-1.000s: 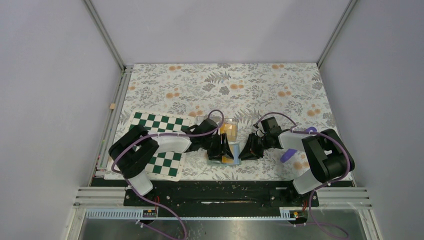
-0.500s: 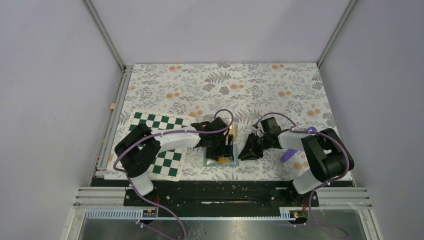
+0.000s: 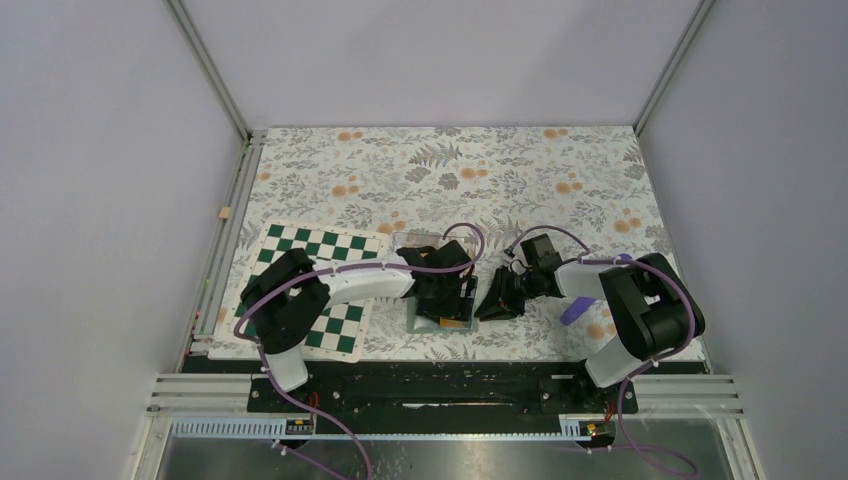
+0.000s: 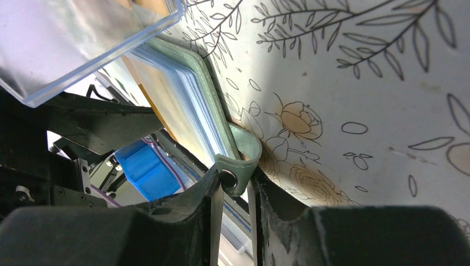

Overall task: Put the credit cards into the card holder
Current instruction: Insert the credit card into the card holder.

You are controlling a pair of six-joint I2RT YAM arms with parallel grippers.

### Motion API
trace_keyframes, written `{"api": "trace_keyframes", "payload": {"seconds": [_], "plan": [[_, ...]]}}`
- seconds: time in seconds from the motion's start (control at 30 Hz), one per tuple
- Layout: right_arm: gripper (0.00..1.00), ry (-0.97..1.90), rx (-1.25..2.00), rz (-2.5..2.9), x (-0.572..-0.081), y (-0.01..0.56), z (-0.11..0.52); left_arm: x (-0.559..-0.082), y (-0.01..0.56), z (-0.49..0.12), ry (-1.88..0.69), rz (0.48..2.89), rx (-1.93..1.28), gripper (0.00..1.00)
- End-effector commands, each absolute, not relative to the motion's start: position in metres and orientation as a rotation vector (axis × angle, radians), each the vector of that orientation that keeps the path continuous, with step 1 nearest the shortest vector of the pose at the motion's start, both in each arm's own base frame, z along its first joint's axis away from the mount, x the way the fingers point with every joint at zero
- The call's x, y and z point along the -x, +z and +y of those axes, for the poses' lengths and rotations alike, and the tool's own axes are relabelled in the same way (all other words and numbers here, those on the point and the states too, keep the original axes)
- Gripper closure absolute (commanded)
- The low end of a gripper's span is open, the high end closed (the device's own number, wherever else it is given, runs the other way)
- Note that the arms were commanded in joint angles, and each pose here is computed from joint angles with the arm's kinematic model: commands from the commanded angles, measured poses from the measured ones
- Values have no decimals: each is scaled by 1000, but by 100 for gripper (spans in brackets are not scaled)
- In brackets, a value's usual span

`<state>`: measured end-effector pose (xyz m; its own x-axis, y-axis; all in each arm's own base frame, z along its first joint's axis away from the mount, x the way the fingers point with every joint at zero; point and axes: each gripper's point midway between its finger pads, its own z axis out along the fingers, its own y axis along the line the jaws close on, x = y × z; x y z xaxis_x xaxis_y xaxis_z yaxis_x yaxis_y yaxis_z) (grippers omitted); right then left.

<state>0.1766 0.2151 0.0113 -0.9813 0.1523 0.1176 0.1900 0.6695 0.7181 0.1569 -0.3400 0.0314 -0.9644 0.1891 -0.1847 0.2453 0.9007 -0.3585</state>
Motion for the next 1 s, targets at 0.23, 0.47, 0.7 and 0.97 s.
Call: {"api": "trace_keyframes", "payload": {"seconds": [0.23, 0.47, 0.7, 0.97], "plan": [[72, -1155, 302, -2860, -171, -8, 209, -165, 55, -367, -673, 2759, -486, 22], [72, -1170, 294, -2856, -170, -6, 209, -175, 72, -358, -627, 2688, -445, 7], [72, -1169, 291, -2856, -169, -7, 209, -181, 57, -327, -502, 2766, -312, 4], [73, -1171, 291, -2843, -168, -8, 210, -182, 41, -345, -572, 2815, -316, 7]]}}
